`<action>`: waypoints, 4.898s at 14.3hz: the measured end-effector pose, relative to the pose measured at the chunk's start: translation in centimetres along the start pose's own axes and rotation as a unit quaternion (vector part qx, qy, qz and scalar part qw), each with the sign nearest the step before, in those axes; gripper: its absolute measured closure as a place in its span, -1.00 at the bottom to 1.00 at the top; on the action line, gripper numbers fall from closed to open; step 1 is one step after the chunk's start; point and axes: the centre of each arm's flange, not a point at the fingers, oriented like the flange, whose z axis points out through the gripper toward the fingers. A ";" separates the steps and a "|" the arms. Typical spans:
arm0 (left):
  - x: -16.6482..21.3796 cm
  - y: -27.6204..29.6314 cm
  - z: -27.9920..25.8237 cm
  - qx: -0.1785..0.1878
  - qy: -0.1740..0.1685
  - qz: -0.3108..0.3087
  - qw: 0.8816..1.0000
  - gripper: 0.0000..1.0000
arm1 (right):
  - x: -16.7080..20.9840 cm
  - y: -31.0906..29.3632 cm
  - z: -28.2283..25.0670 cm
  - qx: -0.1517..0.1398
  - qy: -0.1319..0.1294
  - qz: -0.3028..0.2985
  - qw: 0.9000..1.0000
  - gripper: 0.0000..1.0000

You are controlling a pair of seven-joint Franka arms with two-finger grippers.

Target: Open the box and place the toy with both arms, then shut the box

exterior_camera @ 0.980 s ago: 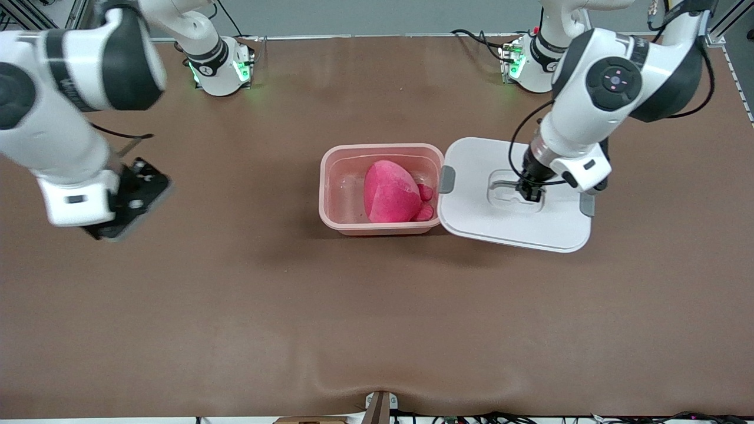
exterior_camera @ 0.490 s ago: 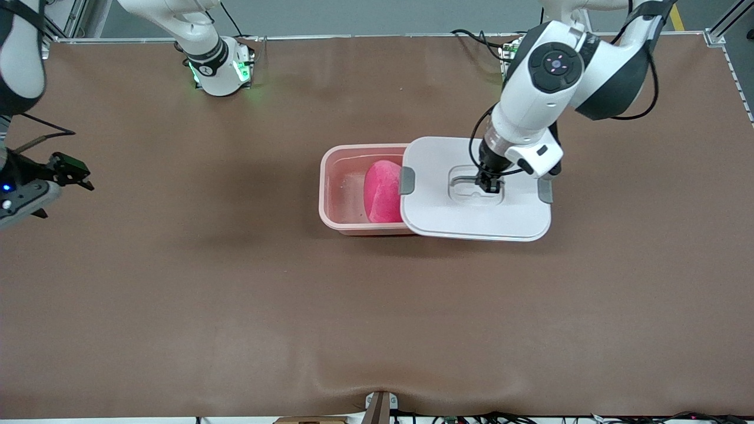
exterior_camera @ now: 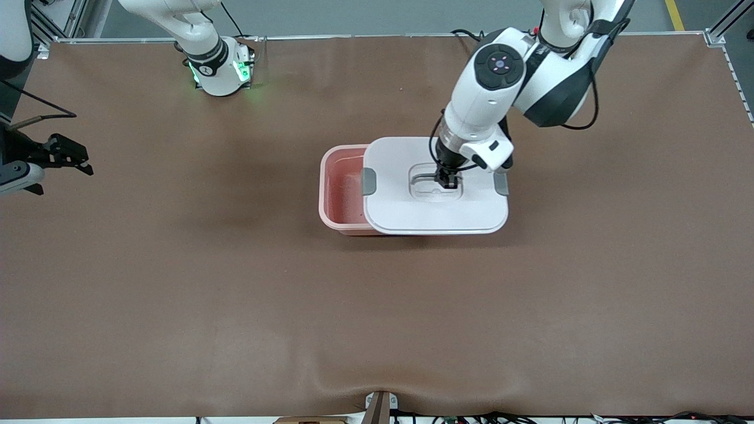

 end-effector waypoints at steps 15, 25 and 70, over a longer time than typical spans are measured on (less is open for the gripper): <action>-10.5 -4.2 7.9 -0.025 0.029 -0.015 0.999 0.86 | -0.7 -2.1 -6.3 0.001 0.016 0.197 0.980 -1.00; -11.3 -5.3 9.7 -0.023 0.040 -0.008 0.999 0.86 | 0.1 -2.4 -5.2 0.004 0.002 0.196 0.981 -1.00; 9.1 9.4 -6.7 -0.013 0.101 0.219 0.970 -1.00 | 0.2 -3.3 -6.2 0.010 0.003 0.192 0.981 -1.00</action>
